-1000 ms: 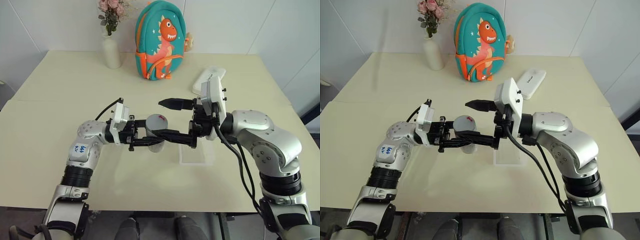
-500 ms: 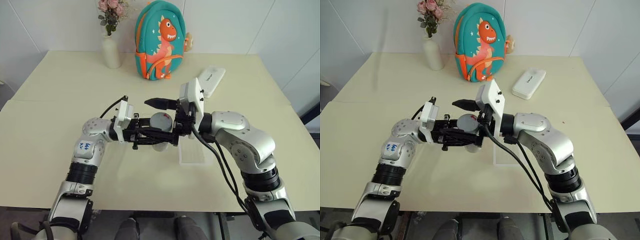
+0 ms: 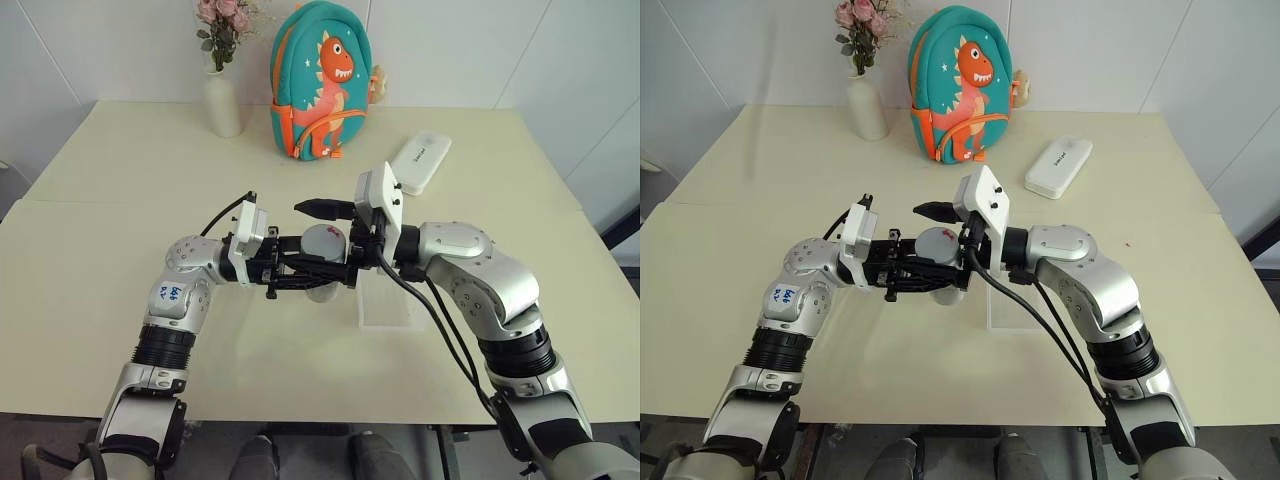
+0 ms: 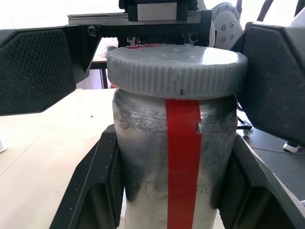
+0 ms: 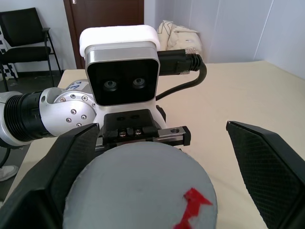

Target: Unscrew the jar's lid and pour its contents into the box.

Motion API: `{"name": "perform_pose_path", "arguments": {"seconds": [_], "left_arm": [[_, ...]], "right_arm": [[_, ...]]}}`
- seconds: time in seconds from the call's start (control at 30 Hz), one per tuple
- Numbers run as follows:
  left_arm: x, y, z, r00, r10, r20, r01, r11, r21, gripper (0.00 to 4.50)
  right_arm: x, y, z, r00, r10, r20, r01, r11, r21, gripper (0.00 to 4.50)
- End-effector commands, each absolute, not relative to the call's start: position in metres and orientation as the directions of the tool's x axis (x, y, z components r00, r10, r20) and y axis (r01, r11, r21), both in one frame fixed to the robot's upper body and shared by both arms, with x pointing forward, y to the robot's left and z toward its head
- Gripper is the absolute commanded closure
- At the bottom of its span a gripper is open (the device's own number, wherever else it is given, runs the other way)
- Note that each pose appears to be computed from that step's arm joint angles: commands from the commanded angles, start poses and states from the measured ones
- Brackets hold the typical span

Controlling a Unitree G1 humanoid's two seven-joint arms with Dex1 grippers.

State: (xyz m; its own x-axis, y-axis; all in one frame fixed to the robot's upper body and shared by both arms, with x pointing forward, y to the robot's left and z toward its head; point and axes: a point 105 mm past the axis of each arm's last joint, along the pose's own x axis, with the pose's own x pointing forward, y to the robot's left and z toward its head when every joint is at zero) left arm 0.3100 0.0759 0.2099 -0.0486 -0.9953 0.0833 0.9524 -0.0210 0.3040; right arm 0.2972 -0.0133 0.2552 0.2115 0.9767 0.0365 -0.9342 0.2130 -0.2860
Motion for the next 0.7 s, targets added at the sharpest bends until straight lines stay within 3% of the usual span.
{"name": "perform_pose_path", "arguments": {"seconds": [0.03,0.47,0.7], "left_arm": [[0.302,0.076,0.216,-0.073,-0.993,0.090,0.937,-0.038,0.348,2.45],[0.304,0.079,0.214,-0.053,-0.994,0.091,0.938,-0.018,0.345,2.45],[0.305,0.080,0.214,-0.052,-0.995,0.087,0.938,-0.018,0.346,2.45]], "right_arm": [[0.298,-0.031,0.274,0.266,0.961,0.076,-0.895,0.275,-0.351,0.02],[0.296,-0.059,0.271,0.358,0.933,0.031,-0.868,0.345,-0.356,0.02],[0.289,-0.064,0.270,0.357,0.934,0.016,-0.871,0.339,-0.355,0.02]]}}
